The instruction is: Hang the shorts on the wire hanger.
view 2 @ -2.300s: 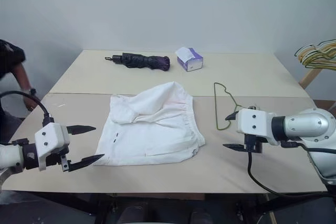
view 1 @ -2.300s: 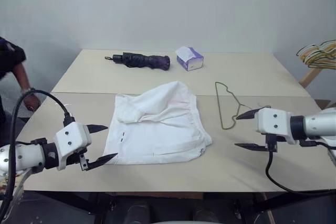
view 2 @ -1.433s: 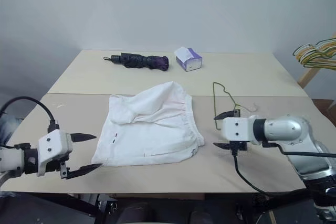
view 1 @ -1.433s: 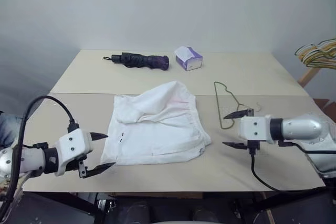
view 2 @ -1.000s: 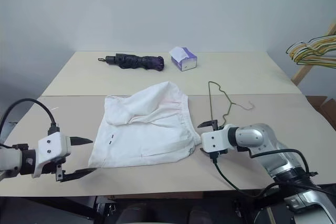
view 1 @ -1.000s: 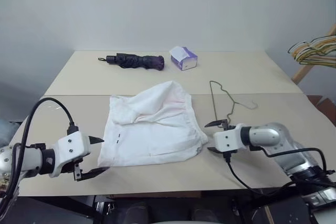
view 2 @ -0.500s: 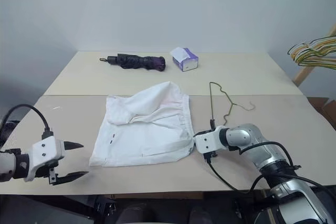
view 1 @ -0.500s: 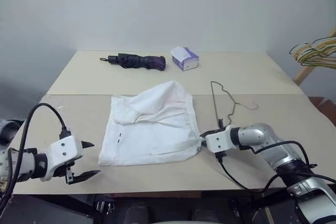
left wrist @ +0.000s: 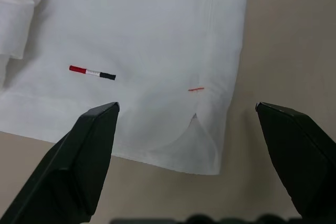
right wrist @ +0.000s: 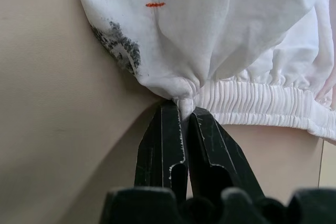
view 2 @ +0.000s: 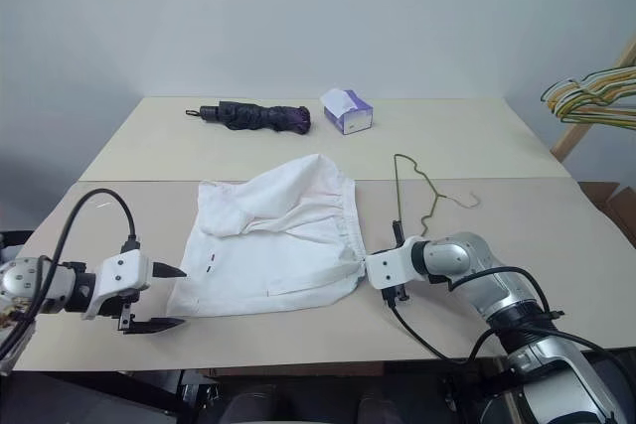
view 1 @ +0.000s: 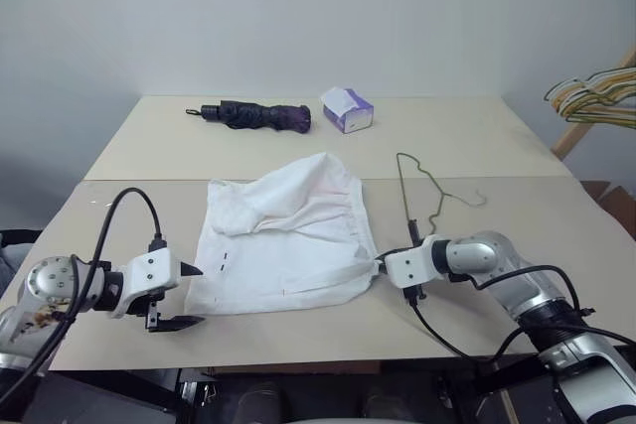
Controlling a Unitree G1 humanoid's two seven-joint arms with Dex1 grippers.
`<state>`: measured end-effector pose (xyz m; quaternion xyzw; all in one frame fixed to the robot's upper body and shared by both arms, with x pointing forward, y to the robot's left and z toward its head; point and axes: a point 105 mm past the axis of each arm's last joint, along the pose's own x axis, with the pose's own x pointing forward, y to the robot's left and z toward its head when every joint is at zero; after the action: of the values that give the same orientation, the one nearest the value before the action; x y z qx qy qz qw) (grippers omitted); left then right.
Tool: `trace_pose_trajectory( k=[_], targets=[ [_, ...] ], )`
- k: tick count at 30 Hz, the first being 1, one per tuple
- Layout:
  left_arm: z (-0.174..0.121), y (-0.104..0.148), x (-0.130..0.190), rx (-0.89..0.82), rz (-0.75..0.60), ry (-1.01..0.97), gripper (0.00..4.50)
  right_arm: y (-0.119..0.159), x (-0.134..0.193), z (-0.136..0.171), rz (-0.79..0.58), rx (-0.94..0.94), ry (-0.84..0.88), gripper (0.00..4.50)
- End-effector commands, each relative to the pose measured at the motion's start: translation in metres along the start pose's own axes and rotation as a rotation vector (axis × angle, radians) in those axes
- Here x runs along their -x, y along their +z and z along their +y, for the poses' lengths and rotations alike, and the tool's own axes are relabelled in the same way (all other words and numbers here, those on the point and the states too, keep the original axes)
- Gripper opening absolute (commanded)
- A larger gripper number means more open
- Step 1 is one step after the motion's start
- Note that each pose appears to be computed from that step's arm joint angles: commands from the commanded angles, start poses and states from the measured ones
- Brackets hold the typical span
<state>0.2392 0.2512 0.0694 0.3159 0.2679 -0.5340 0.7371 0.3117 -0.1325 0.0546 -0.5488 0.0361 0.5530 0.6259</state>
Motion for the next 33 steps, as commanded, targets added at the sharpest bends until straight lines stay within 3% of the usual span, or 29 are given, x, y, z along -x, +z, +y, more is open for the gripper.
trace_pose_trajectory(
  k=[1, 9, 14, 20, 27, 30, 33],
  targets=[
    [0.006, -0.006, -0.007, -0.049, 0.04, -0.011, 3.95, 0.0, 0.003, -0.011, 0.015, 0.013, -0.037, 0.0],
    [0.01, -0.015, -0.018, -0.076, 0.057, -0.023, 1.43, 0.001, 0.007, -0.009, 0.023, 0.021, -0.035, 0.0],
    [0.013, -0.016, -0.013, -0.089, 0.059, -0.002, 0.13, 0.005, 0.011, -0.008, 0.029, 0.026, -0.018, 0.0],
    [0.001, -0.009, 0.007, -0.119, 0.087, -0.018, 0.06, 0.032, 0.031, 0.002, -0.032, 0.022, 0.076, 0.0],
    [-0.016, 0.018, 0.036, -0.184, 0.11, -0.052, 0.06, 0.07, 0.066, 0.008, -0.149, -0.056, 0.225, 0.0],
    [0.013, 0.037, 0.034, -0.27, 0.078, 0.105, 0.06, 0.07, 0.065, -0.018, -0.138, -0.153, 0.154, 0.0],
    [0.076, 0.076, 0.034, -0.273, -0.056, 0.435, 0.06, 0.06, 0.06, -0.074, -0.095, -0.304, -0.043, 0.0]
  ],
)
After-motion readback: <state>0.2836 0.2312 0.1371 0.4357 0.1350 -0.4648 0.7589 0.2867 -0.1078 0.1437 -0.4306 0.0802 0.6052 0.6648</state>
